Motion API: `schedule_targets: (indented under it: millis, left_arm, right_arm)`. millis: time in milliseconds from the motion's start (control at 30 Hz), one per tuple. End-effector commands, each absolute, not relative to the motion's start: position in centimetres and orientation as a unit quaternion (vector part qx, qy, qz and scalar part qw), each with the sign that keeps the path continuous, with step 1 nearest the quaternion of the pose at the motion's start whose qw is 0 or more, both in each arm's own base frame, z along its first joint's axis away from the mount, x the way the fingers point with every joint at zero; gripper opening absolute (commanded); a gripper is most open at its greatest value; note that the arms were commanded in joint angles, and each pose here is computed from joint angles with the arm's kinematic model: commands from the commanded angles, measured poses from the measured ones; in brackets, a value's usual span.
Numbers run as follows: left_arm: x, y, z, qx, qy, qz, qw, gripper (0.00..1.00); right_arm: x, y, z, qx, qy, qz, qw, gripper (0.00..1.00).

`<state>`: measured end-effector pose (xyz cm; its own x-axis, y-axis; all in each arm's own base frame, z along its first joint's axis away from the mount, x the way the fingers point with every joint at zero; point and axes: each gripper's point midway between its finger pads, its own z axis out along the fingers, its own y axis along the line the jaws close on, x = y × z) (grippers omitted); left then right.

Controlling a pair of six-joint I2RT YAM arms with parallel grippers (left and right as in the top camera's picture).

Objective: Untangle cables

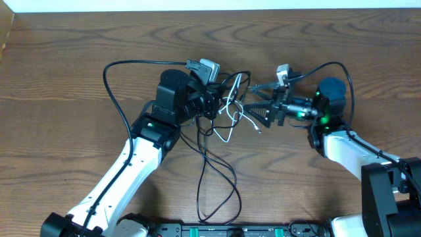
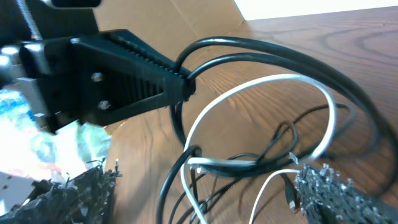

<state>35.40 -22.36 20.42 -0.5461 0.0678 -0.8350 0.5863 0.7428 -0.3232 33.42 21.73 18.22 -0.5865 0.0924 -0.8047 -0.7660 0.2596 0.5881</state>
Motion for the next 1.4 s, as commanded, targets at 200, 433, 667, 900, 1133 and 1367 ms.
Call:
schedule_targets:
  millis: [200,433,667,900,1133,1367]
  left_arm:
    - [32.8,-25.8,21.8,0.242,0.802,-0.345,0.423,0.08]
    - [32.9,-26.0,21.9,0.242,0.801,-0.342,0.428,0.08]
    - [33.1,-25.7,21.8,0.242,0.803,-0.33,0.433,0.08]
    - [35.1,-22.2,19.5,0.182,0.849,-0.226,0.442,0.08]
    - [36.2,-18.1,17.6,0.13,0.881,-0.128,0.436,0.08]
    - [36.7,-14.6,16.4,0.093,0.9,-0.099,0.414,0.08]
  right_arm:
    - [34.8,23.9,17.3,-0.212,0.719,0.513,0.419,0.87]
    - [35.1,23.7,16.7,-0.198,0.731,0.505,0.415,0.36]
    - [35.3,23.4,16.6,-0.194,0.734,0.503,0.414,0.01]
    - [34.1,23.2,18.6,-0.221,0.698,0.549,0.404,0.01]
    - [31.2,21.7,22.0,-0.296,0.632,0.608,0.379,0.01]
    - [30.1,19.1,23.0,-0.313,0.623,0.624,0.353,0.01]
